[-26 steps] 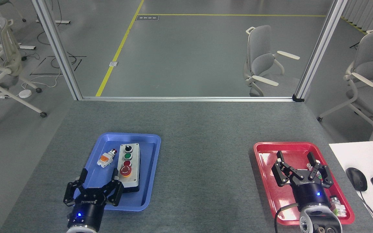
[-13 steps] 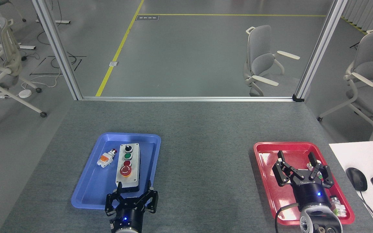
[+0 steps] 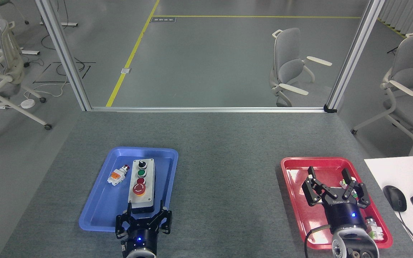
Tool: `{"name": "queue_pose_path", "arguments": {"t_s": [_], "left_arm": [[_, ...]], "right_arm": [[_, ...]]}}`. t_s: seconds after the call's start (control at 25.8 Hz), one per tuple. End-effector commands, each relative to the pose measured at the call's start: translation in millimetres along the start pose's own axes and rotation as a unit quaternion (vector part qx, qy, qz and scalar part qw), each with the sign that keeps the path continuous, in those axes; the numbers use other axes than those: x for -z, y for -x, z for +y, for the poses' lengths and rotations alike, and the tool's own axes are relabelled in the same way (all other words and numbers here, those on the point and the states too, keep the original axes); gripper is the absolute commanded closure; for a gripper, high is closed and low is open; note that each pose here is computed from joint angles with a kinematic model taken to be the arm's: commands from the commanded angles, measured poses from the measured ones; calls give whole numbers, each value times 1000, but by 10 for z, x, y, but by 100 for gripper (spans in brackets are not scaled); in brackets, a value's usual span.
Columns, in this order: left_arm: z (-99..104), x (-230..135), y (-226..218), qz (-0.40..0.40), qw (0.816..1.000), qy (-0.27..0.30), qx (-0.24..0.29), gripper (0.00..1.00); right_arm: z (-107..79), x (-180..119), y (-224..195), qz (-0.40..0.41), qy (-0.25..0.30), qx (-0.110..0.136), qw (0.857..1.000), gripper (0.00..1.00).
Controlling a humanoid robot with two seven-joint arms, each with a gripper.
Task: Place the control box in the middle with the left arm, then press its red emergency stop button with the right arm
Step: 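Lower the left gripper and grasp the near end of the control box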
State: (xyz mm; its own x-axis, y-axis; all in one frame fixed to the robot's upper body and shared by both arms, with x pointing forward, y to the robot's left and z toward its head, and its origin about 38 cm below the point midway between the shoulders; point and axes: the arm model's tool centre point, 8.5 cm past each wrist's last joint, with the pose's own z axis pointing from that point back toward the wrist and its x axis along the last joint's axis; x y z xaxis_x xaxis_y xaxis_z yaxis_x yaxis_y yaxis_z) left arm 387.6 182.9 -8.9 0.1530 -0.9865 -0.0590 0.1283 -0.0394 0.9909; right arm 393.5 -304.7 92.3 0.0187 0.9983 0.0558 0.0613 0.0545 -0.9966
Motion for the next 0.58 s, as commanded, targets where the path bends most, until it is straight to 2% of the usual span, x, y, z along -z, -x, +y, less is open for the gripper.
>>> {"name": "queue_pose_path", "arguments": {"t_s": [0.0, 0.54], "left_arm": [[-38, 94, 13, 3, 1000, 10, 6, 1], [-90, 207, 392, 31, 999, 15, 32, 1]], "right_arm": [[3, 0, -8, 0, 0, 1, 1000, 1], [3, 0, -8, 0, 0, 1, 1000, 1]]}}
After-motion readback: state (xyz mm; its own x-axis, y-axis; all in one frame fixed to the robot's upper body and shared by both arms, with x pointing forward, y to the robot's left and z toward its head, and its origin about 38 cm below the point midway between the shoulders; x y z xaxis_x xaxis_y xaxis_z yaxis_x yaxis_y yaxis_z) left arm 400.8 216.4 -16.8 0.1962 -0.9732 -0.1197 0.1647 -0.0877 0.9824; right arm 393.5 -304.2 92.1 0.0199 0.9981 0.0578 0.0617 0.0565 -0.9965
